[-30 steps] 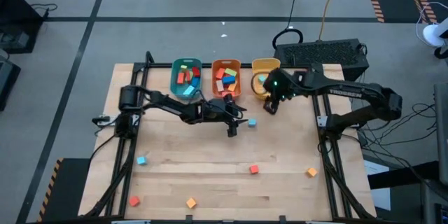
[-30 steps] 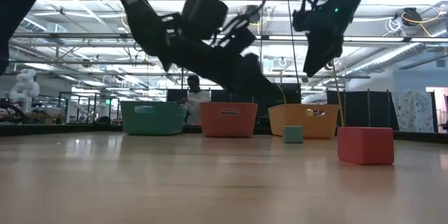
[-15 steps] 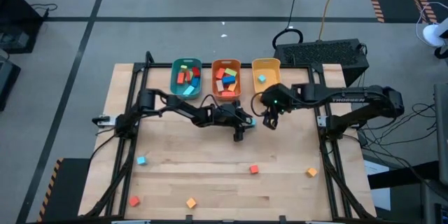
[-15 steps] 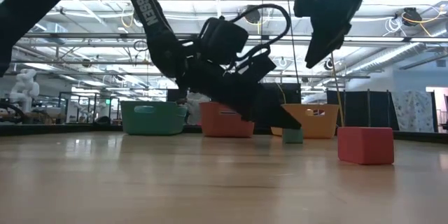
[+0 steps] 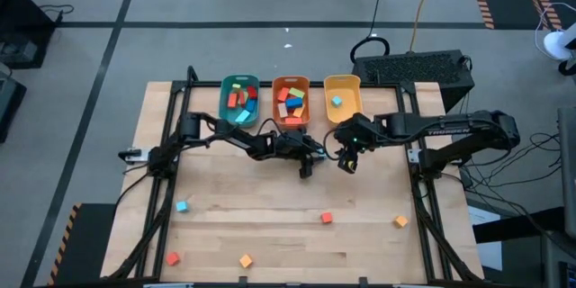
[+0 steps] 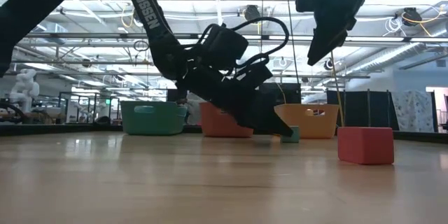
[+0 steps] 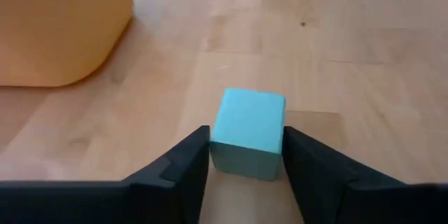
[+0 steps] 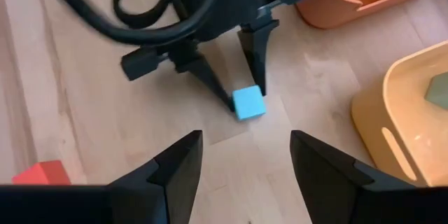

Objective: Sort blocks by size
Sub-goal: Put the right blue cube block into the yellow bin

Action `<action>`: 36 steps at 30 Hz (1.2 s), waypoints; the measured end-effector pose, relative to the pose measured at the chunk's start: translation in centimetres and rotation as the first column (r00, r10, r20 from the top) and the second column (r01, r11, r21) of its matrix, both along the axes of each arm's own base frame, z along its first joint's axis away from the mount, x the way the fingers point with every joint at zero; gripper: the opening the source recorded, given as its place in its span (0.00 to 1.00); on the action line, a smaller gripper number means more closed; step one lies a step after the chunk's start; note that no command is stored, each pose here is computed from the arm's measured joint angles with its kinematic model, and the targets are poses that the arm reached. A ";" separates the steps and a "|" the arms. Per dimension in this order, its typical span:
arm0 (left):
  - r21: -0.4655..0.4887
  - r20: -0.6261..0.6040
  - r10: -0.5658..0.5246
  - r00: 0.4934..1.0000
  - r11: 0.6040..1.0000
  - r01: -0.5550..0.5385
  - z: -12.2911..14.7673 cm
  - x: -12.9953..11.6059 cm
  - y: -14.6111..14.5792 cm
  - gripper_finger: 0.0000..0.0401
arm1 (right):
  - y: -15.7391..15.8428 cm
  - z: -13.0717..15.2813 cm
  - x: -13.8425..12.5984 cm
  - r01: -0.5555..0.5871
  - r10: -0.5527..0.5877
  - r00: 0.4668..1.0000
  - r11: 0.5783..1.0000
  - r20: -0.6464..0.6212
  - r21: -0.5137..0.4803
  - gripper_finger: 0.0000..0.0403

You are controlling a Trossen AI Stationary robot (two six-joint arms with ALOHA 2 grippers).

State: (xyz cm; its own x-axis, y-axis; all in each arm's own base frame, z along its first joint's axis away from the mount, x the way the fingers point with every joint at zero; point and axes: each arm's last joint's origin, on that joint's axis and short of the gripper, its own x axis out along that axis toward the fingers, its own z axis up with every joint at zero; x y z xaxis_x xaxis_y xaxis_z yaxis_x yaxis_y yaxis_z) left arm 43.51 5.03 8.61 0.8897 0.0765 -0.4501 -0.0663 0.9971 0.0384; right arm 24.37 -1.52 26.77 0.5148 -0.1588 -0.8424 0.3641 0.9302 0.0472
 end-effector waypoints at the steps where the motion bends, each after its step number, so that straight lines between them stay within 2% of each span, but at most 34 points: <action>1: -0.002 0.000 -0.002 1.000 1.000 0.002 0.0 0.0 0.1 0.40 | 0.1 0.0 0.0 -0.005 0.005 1.000 1.000 0.000 0.000 0.50; 4: -0.013 0.002 -0.026 1.000 1.000 0.026 0.0 0.0 -0.1 0.33 | 0.4 0.0 0.0 -0.016 0.016 1.000 1.000 0.000 0.000 0.50; 8: -0.023 0.004 -0.026 1.000 0.999 0.026 0.0 0.0 -0.1 0.33 | 0.9 -0.1 0.1 -0.052 0.052 0.999 0.999 -0.006 -0.014 0.50; 13: -0.101 0.041 0.018 0.999 0.995 -0.014 0.6 0.1 0.0 0.33 | 1.7 -0.8 0.3 -0.103 0.099 0.993 0.992 -0.068 -0.070 0.50; 18: -0.199 0.102 0.024 0.994 0.980 -0.003 3.2 0.0 0.4 0.33 | 2.7 -1.6 0.7 -0.179 0.165 0.978 0.977 -0.125 -0.114 0.50; 21: -0.289 0.136 0.009 0.991 0.957 0.031 4.4 0.0 0.5 0.33 | 3.4 -1.9 0.9 -0.222 0.189 0.968 0.952 -0.166 -0.212 0.50; 26: -0.408 0.164 -0.006 0.986 0.910 0.074 5.6 -0.2 0.7 0.33 | 4.5 -1.9 0.9 -0.281 0.210 0.954 0.876 -0.216 -0.391 0.50; 30: -0.477 0.189 -0.017 0.982 0.873 0.107 5.8 -0.1 0.6 0.33 | 5.5 -1.8 0.9 -0.352 0.278 0.933 0.835 -0.228 -0.422 0.50; 34: -0.496 0.201 -0.016 0.980 0.861 0.115 6.0 -0.1 0.6 0.33 | 6.6 -2.0 1.0 -0.425 0.347 0.904 0.793 -0.250 -0.435 0.50; 36: -0.537 0.225 -0.014 0.974 0.833 0.136 6.3 0.0 0.6 0.33 | 7.1 -2.2 1.1 -0.469 0.384 0.882 0.763 -0.272 -0.444 0.51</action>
